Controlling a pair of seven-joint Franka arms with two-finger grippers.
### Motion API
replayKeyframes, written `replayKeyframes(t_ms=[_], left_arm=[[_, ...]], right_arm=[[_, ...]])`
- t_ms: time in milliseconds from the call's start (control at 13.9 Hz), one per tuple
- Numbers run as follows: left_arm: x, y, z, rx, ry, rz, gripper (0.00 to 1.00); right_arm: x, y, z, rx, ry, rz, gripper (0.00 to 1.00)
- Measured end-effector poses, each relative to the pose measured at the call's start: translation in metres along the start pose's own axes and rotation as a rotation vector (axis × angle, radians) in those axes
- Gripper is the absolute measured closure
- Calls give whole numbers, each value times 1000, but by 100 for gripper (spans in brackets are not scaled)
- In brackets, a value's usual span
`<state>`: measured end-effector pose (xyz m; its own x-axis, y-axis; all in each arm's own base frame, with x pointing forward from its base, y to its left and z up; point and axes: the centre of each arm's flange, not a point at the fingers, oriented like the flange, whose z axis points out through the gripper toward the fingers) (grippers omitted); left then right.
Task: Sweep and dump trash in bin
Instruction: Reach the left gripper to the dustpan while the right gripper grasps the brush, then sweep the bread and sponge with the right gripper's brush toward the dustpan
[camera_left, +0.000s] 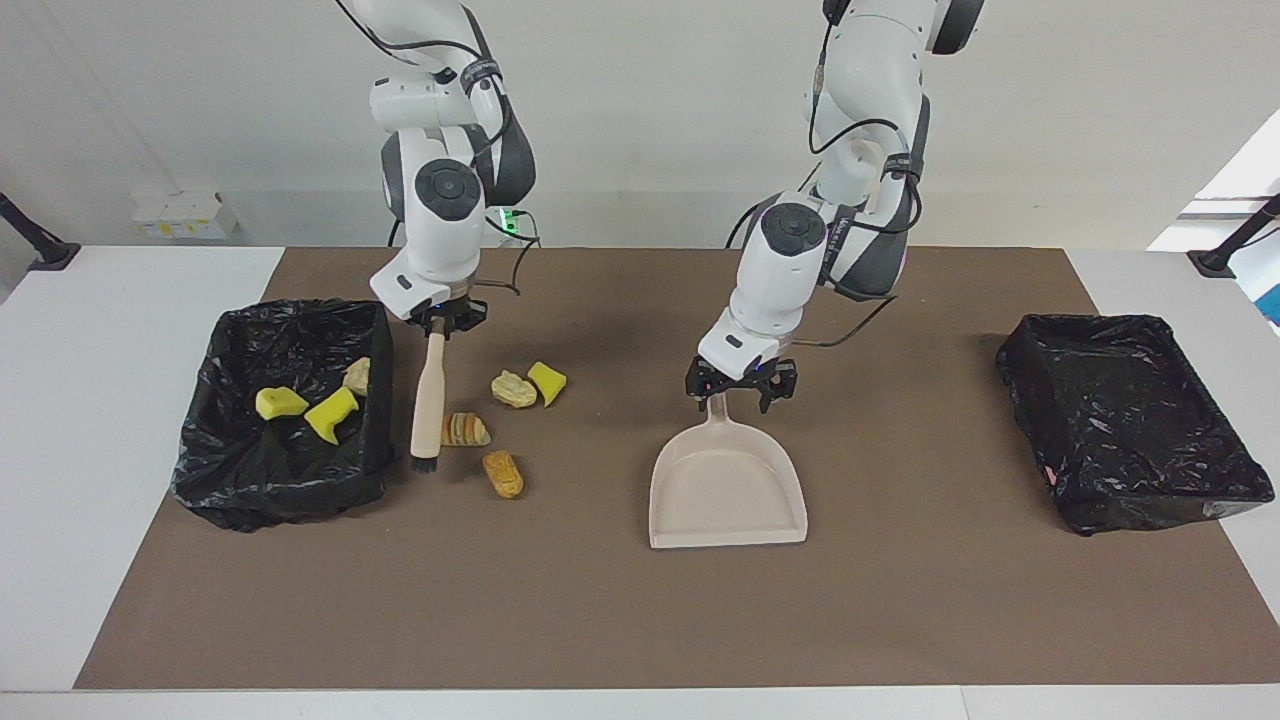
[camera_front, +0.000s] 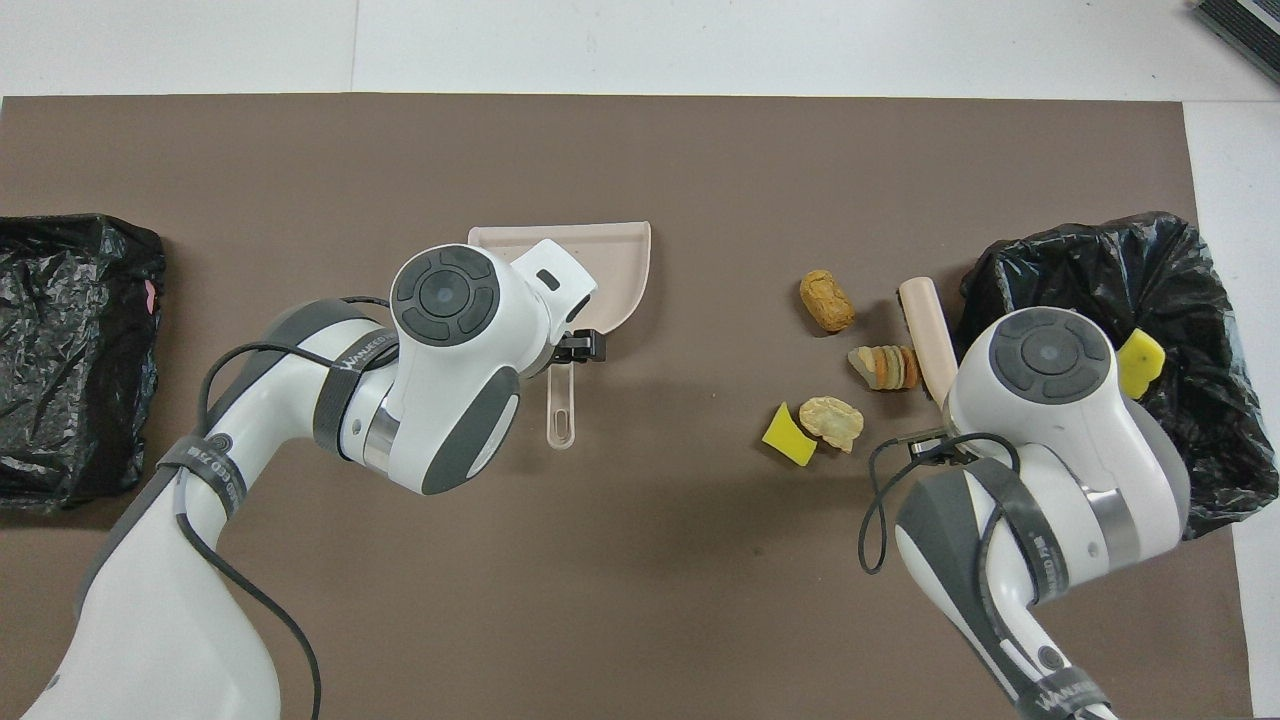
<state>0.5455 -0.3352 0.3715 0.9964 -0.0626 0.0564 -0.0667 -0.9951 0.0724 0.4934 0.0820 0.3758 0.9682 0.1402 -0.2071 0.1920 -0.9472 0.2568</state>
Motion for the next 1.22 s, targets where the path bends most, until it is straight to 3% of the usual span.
replayKeyframes(t_ms=[216,431,575,647,719,934,1222], left_arm=[[-10,9,8,4,-10,29,0],[-15,16,10,1,-7,50,3],[-15,15,9,1,-6,73,25],[-15,15,9,1,-6,78,25],[-15,15,9,1,-6,79,31],[-15,15,10,2,-8,86,68],[-19,14,9,14,-28,103,68]], right_arm=[[-3,-7,8,29,-4,-133,74],[-4,-19,7,181,-14,-118,74],[-6,-35,2,301,-21,-83,74],[-7,-45,-1,336,-24,-83,74],[-8,-54,-4,359,-28,-87,74],[-10,-58,-21,389,-54,-94,74],[-1,-16,-49,377,-30,-48,74]])
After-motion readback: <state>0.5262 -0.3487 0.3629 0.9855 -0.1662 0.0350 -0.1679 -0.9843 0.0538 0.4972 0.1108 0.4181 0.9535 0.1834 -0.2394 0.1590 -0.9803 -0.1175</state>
